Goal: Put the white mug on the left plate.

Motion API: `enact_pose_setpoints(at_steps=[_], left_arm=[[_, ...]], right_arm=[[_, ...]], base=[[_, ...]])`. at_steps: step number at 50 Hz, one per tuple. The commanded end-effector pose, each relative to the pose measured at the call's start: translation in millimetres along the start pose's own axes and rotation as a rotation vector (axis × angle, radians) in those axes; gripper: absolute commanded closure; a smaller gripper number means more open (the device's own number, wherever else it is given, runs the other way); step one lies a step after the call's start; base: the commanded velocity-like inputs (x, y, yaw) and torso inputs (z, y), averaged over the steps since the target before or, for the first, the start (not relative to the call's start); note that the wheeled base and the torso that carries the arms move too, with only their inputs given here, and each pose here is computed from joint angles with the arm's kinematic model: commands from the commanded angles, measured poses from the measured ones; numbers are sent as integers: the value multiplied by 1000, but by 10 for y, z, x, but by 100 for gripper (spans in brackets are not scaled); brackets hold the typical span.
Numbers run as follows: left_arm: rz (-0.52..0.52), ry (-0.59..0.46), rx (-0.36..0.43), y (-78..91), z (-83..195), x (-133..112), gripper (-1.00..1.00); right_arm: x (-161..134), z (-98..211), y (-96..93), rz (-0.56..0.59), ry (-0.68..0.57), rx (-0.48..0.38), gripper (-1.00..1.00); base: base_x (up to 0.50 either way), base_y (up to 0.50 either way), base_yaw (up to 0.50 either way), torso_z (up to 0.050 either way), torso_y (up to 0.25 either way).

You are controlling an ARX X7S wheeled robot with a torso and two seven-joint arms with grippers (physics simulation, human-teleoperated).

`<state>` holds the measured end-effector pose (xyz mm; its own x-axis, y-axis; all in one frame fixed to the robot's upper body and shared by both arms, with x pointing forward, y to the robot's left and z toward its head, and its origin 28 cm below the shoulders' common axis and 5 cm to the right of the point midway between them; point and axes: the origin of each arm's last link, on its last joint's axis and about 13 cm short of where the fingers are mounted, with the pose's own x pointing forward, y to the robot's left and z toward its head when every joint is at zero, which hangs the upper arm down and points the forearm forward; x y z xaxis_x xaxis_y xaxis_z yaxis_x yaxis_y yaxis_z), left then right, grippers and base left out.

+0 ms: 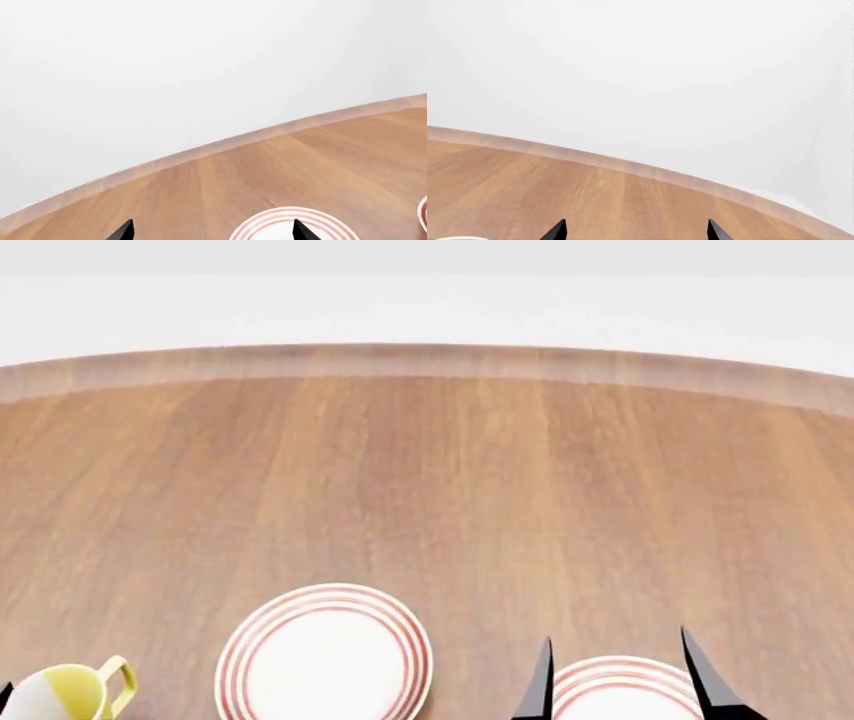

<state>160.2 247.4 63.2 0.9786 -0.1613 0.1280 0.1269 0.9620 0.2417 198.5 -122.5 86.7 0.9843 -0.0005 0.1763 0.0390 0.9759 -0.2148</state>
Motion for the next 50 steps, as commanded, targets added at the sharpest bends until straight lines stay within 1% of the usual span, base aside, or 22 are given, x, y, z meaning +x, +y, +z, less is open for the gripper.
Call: enact_pose_setpoints(at_steps=[1,3,9,10,11,14,15,23,24,25,31,32,33,36,37,50], left_arm=[[-73,-32,71,83,6,-350,-100],[-87,-36,87,106,32,-414,-100],[-124,-39,92,147,106,-563,-100],[-142,-45,108,147,110,-601,-100],[-155,-34,99,142,111,-629,-100],[-183,-34,132,130,111,-702,-100],[-191,-29,129,128,111,-720,-100],[-271,-8,161,112,85,-851,-100],[-278,-5,165,108,74,-890,-100],[-306,12,175,95,52,-965,-100],[-321,23,182,106,23,-1047,-100],[-360,40,186,87,-31,-1117,-100],[-374,50,189,82,-43,-1165,-100],[-385,62,201,78,-81,-1192,-100],[-382,62,192,86,-69,-1192,-100],[-395,58,195,74,-69,-1210,-100]], right_arm=[[-8,-14,-5,-5,3,0,-100],[-5,-13,-6,-8,2,1,-100],[12,-26,-5,-10,3,4,-100],[7,-15,-1,-9,3,2,-100],[8,-12,-2,-9,3,2,-100],[5,10,-2,-9,1,1,-100],[5,8,-3,-10,1,-1,-100],[4,13,-3,-10,-8,-2,-100],[5,9,-3,-10,-7,-2,-100],[7,-1,0,-10,-3,-5,-100],[6,-10,-6,-11,-6,-3,-100],[17,0,3,-9,-7,-1,-100],[21,14,2,-9,-8,-3,-100],[27,14,10,-6,-10,-2,-100],[31,8,12,-6,-9,-2,-100],[21,15,5,-9,-10,0,-100]], base=[[0,0,0,0,0],[0,0,0,0,0],[0,0,0,0,0],[0,0,0,0,0],[0,0,0,0,0],[0,0,0,0,0],[0,0,0,0,0],[0,0,0,0,0],[0,0,0,0,0],[0,0,0,0,0],[0,0,0,0,0],[0,0,0,0,0],[0,0,0,0,0],[0,0,0,0,0],[0,0,0,0,0],[0,0,0,0,0]])
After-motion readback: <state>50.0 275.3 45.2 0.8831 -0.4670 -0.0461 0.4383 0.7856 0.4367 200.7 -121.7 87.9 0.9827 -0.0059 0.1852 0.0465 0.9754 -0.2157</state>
